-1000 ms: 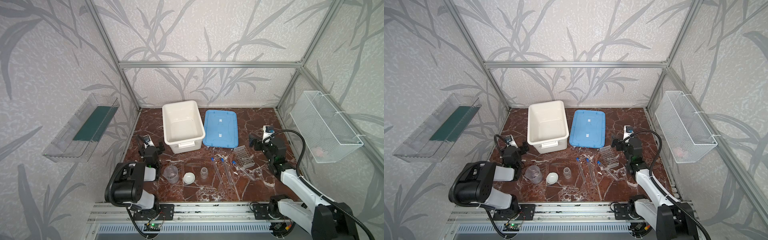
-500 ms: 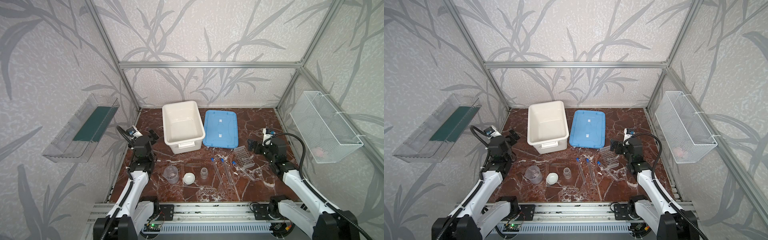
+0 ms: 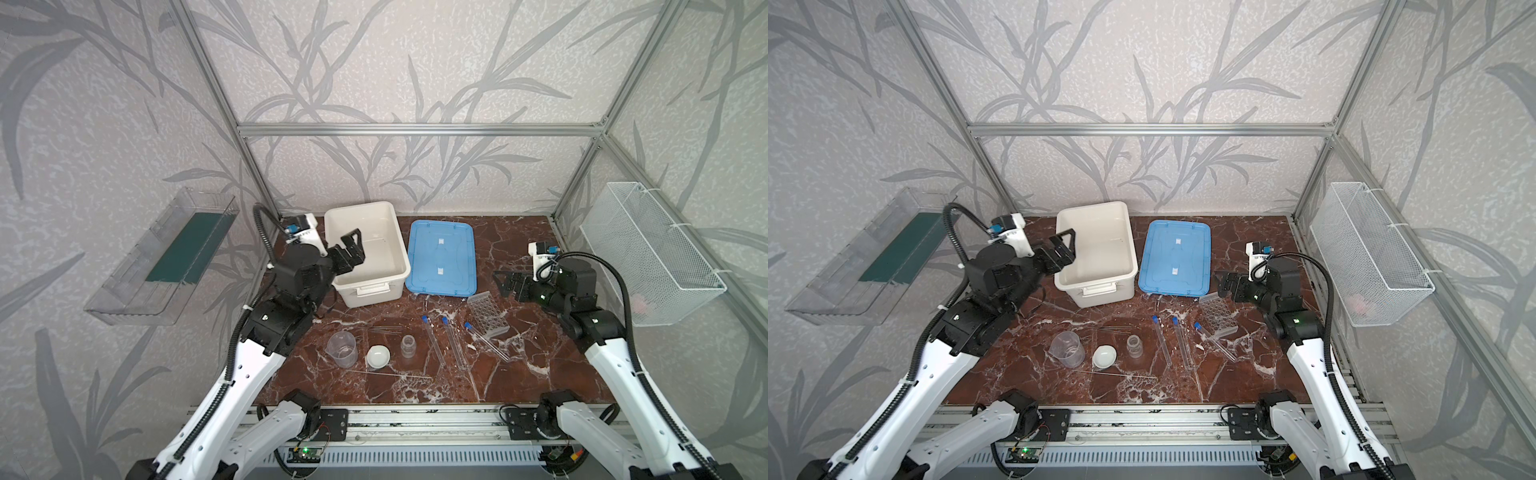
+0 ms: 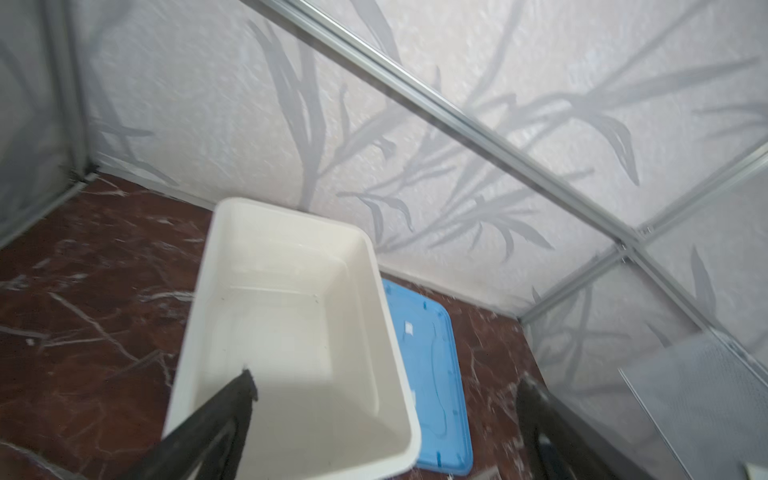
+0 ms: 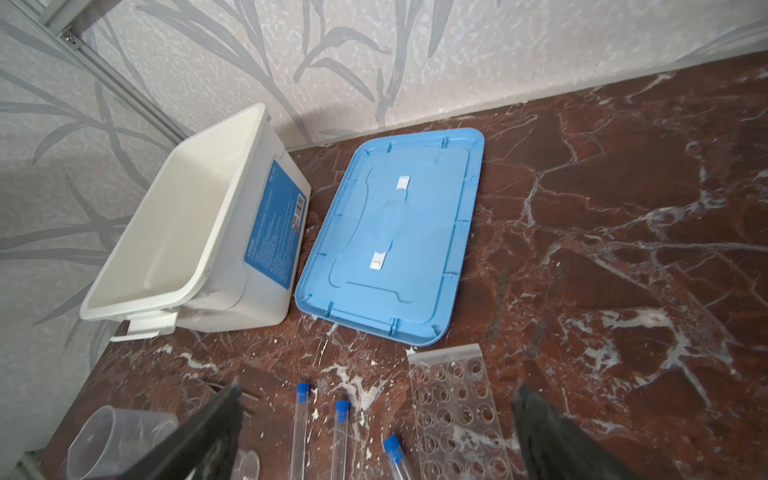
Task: Organize the chemistry lab equipment
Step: 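Raise both arms and reach the left gripper over the blue-capped test tubes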
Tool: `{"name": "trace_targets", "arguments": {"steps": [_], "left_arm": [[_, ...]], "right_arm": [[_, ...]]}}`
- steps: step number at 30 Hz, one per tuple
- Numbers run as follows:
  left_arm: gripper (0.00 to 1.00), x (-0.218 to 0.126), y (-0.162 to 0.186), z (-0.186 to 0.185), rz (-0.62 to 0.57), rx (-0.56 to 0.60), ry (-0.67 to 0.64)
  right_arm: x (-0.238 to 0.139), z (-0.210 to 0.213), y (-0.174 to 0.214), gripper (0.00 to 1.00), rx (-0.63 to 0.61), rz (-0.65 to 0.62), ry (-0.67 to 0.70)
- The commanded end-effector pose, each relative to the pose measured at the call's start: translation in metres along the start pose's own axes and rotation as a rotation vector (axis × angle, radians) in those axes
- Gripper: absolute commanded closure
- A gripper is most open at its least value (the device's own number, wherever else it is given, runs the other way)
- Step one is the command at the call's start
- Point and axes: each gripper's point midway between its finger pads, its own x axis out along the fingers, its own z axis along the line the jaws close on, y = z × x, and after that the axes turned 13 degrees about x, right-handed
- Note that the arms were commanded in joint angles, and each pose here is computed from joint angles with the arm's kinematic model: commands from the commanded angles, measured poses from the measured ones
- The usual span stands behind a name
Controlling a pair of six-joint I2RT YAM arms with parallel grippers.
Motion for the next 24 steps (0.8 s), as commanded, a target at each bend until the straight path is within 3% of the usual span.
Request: {"name": "trace_targets", "arguments": {"steps": [1, 5, 9, 13, 16, 20, 24], "left_arm": [[0.01, -0.004, 0.033, -0.023, 0.161, 0.103, 0.010], [0.01, 0.003, 0.077, -0.082, 0.348, 0.192, 0.123], [0.01, 0.010, 0.125, -0.127, 0.500, 0.198, 0.219], [0.01, 0.008, 0.186, -0.159, 0.624, 0.239, 0.218], [0.03, 0.010, 0.222, -0.168, 0.695, 0.237, 0.184], [0.15, 0.017, 0.243, -0.167, 0.734, 0.229, 0.155], [0.22, 0.026, 0.276, -0.158, 0.827, 0.301, 0.095]], "right_arm": [[-0.004, 0.006, 0.020, 0.01, 0.051, 0.123, -0.024], [-0.004, 0.024, 0.025, 0.01, 0.080, 0.164, -0.128], [-0.002, 0.020, 0.028, 0.01, 0.093, 0.178, -0.104], [0.008, 0.005, 0.036, 0.01, 0.176, 0.154, -0.083], [0.014, -0.009, 0.042, 0.01, 0.226, 0.129, -0.047], [0.017, -0.023, 0.046, 0.00, 0.228, 0.133, 0.026], [0.015, -0.029, 0.047, 0.00, 0.201, 0.134, 0.059]]}}
